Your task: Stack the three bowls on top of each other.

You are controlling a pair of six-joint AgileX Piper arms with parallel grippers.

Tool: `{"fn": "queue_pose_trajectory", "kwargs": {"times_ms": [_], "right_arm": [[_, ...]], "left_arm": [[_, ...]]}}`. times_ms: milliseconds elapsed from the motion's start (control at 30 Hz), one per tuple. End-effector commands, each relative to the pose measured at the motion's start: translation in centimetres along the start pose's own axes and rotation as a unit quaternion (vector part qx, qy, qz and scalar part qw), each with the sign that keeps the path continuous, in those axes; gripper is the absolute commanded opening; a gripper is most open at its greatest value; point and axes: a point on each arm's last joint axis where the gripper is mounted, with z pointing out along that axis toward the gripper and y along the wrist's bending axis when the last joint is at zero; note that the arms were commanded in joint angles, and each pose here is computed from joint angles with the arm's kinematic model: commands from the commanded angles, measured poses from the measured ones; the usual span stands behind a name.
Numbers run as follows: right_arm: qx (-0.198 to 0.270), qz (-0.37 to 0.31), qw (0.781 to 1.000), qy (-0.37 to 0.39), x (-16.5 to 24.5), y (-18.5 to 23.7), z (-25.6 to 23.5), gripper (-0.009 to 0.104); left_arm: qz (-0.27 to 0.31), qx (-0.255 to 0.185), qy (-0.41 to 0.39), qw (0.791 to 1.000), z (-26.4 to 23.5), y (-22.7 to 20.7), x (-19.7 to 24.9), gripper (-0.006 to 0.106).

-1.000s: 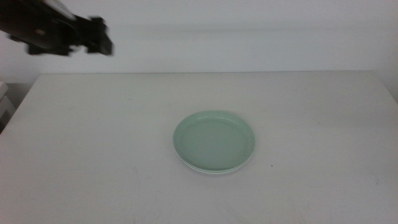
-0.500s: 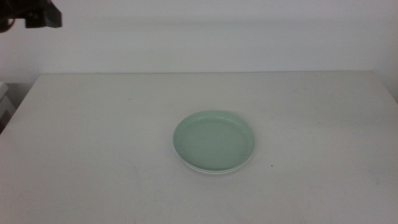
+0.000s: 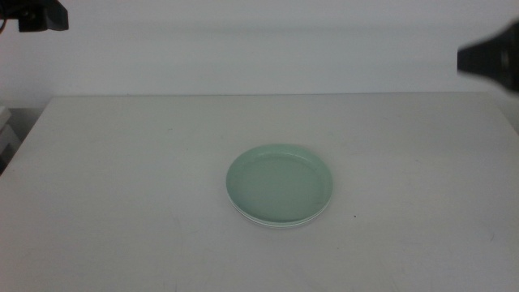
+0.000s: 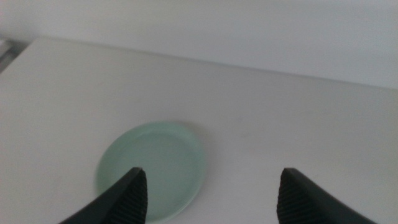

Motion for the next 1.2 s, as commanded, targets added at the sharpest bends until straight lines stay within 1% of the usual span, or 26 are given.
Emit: {"fn": "queue_pose_trajectory", "kwargs": {"times_ms": [0, 100, 200, 267, 333, 433, 633, 767, 933, 1033, 1167], "right_arm": [[0.029, -0.004, 0.998, -0.050, -2.9, -1.1, -0.3, 0.054], [0.056, 0.001, 0.998, -0.039, -3.9, -3.1, 0.0, 0.054], [0.063, 0.015, 0.997, -0.034, -3.4, -4.8, -0.5, 0.054], [0.063, 0.028, 0.997, -0.044, -2.7, -5.3, -0.9, 0.054], [0.060, 0.025, 0.996, -0.057, -1.7, -5.3, -1.3, 0.054], [0.060, 0.009, 0.995, -0.080, 0.3, -4.7, -2.3, 0.054], [0.087, -0.022, 0.983, -0.162, 5.0, -3.7, -4.9, 0.054], [0.097, -0.058, 0.979, -0.170, 9.3, -3.1, -6.2, 0.054], [0.099, -0.063, 0.977, -0.176, 13.8, -2.8, -6.4, 0.054], [0.102, -0.062, 0.977, -0.178, 15.8, -2.8, -6.1, 0.054], [0.107, -0.059, 0.975, -0.183, 17.3, -3.0, -5.6, 0.054]], "left_arm": [[0.005, 0.004, -0.060, 0.998, -2.3, -0.2, -1.2, 0.105], [0.010, 0.004, -0.065, 0.998, -3.5, -0.3, -0.8, 0.105], [0.017, 0.004, -0.080, 0.997, -4.6, -0.3, 0.1, 0.105], [0.021, 0.002, -0.097, 0.995, -5.4, -0.3, 0.9, 0.105], [0.020, 0.003, -0.112, 0.993, -6.0, -0.3, 2.1, 0.105], [0.013, 0.008, -0.131, 0.991, -6.5, -0.3, 4.3, 0.105], [0.016, 0.021, -0.201, 0.979, -7.5, -0.4, 9.0, 0.105], [0.018, 0.022, -0.236, 0.971, -7.5, -0.3, 12.5, 0.105], [0.024, 0.011, -0.266, 0.964, -7.3, 0.0, 16.9, 0.105], [0.020, 0.007, -0.274, 0.961, -6.9, 0.2, 19.3, 0.105], [0.017, 0.004, -0.280, 0.960, -6.5, 0.4, 20.9, 0.105]]}}
